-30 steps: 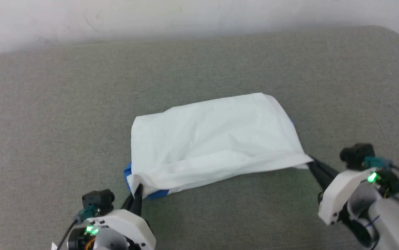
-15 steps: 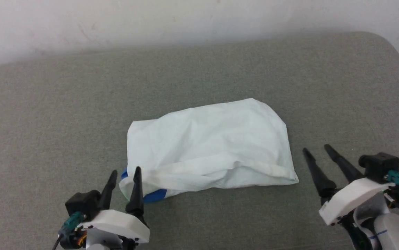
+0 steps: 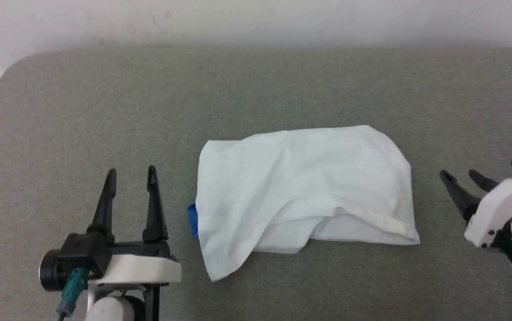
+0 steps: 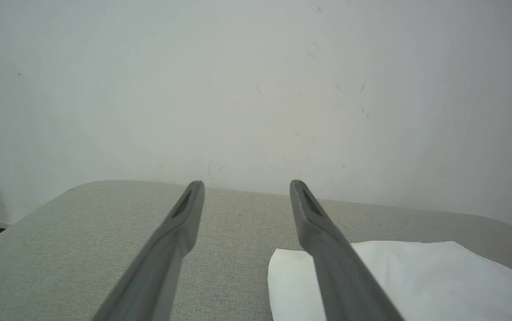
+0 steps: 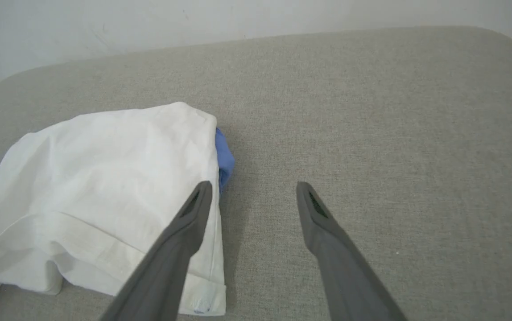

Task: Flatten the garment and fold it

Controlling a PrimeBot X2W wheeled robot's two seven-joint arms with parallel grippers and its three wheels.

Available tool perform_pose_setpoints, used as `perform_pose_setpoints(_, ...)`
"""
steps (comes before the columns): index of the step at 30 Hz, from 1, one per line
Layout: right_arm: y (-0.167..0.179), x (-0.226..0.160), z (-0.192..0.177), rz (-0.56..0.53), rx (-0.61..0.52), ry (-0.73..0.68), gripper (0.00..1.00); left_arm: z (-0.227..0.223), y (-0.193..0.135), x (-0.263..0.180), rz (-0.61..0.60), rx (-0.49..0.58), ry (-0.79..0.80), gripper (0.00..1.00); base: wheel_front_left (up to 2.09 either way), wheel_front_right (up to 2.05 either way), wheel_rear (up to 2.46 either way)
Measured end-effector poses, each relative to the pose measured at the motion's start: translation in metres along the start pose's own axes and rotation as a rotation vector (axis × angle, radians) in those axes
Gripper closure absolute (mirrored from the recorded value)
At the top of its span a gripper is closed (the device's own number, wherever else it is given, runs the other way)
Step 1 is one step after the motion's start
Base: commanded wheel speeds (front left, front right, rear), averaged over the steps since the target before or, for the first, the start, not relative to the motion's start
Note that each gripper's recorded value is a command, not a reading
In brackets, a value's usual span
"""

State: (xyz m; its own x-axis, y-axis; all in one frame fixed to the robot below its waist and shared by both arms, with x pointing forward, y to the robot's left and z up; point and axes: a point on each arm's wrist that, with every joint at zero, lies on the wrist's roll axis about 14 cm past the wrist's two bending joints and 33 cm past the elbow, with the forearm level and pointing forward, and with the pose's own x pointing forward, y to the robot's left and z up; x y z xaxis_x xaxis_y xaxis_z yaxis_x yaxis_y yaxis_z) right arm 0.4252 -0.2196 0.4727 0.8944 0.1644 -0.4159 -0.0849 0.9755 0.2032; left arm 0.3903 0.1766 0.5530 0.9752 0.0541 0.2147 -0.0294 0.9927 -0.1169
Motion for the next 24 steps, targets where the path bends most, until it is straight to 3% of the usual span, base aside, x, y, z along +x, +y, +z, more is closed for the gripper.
perform_pose_setpoints(10, 0.042, 0.065, -0.024, 0.153, 0.01, 0.313, 0.0, -0.017, 0.01, -0.002, 0.049, 0.006, 0.043, 0.0, 0.0, 0.0, 0.0)
perform_pose_setpoints(20, 0.07, 0.099, -0.081, 0.235, 0.056, 0.584, 0.0, -0.037, 0.018, 0.005, 0.068, 0.028, 0.09, 0.0, 0.0, 0.0, 0.0)
perform_pose_setpoints(21, 0.073, 0.102, -0.083, 0.243, 0.06, 0.602, 0.06, -0.037, 0.017, 0.007, 0.064, 0.033, 0.089, 0.0, 0.0, 0.0, 0.0)
perform_pose_setpoints(22, 0.074, 0.103, -0.085, 0.247, 0.062, 0.618, 0.64, -0.038, 0.018, 0.007, 0.064, 0.037, 0.089, 0.0, 0.0, 0.0, 0.0)
perform_pose_setpoints(23, 0.074, 0.104, -0.087, 0.248, 0.062, 0.633, 1.0, -0.038, 0.017, 0.008, 0.063, 0.04, 0.09, 0.0, 0.0, 0.0, 0.0)
perform_pose_setpoints(24, 0.074, 0.104, -0.087, 0.249, 0.069, 0.643, 1.0, -0.038, 0.017, 0.008, 0.062, 0.041, 0.09, 0.0, 0.0, 0.0, 0.0)
